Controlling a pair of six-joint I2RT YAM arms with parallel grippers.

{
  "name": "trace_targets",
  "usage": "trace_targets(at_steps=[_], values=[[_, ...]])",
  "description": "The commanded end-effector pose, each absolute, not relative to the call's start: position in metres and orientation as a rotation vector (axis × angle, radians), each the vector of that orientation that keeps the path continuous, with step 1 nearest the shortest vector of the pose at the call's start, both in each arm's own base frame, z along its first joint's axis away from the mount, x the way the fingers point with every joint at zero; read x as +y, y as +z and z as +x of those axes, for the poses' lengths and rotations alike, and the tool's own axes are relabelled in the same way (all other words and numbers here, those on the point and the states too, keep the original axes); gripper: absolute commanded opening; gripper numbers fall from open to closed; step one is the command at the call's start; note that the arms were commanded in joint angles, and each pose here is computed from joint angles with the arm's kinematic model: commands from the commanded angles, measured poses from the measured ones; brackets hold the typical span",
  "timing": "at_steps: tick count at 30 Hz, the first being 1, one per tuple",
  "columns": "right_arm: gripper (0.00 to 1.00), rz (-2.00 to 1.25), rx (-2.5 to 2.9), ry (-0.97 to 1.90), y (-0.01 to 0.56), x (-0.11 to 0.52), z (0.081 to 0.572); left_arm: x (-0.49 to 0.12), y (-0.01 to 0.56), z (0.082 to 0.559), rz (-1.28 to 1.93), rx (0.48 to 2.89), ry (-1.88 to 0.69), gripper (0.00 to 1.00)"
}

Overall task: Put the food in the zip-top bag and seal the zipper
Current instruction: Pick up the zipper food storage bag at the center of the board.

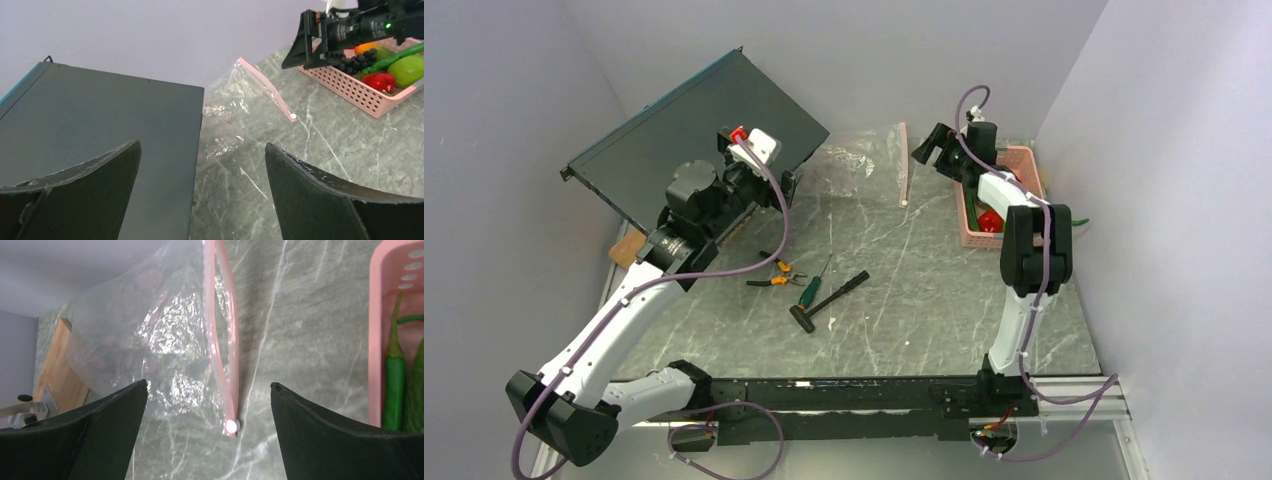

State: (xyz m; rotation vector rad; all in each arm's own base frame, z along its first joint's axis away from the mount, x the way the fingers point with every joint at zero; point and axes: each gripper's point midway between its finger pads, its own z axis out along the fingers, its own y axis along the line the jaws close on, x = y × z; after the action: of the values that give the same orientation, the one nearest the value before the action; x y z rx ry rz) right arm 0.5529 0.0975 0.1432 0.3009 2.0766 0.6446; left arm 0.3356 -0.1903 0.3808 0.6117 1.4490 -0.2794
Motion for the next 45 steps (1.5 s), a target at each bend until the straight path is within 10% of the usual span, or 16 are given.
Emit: trace_targets(at_steps=[1,19,31,40,45], values=[[0.93,0.261,1.976,0.764,0.162,0.113,0.585,-0.189,0.402,0.337,0.574,1.374,-0.274,0.99],[0.48,0.273,1.977,0.971,0.113,0.142,0.616,-0.201,0.390,0.341,0.615,1.404,-0.315,0.99],[0.44,0.253,1.951,1.047,0.111,0.152,0.622,-0.206,0.381,0.344,0.628,1.421,-0.333,0.99],[0.01,0.251,1.940,1.129,0.123,0.163,0.606,-0.219,0.372,0.341,0.652,1.432,-0.340,0.99],[0.00,0.262,1.909,1.195,0.147,0.170,0.573,-0.234,0.369,0.330,0.689,1.417,-0.358,0.99]])
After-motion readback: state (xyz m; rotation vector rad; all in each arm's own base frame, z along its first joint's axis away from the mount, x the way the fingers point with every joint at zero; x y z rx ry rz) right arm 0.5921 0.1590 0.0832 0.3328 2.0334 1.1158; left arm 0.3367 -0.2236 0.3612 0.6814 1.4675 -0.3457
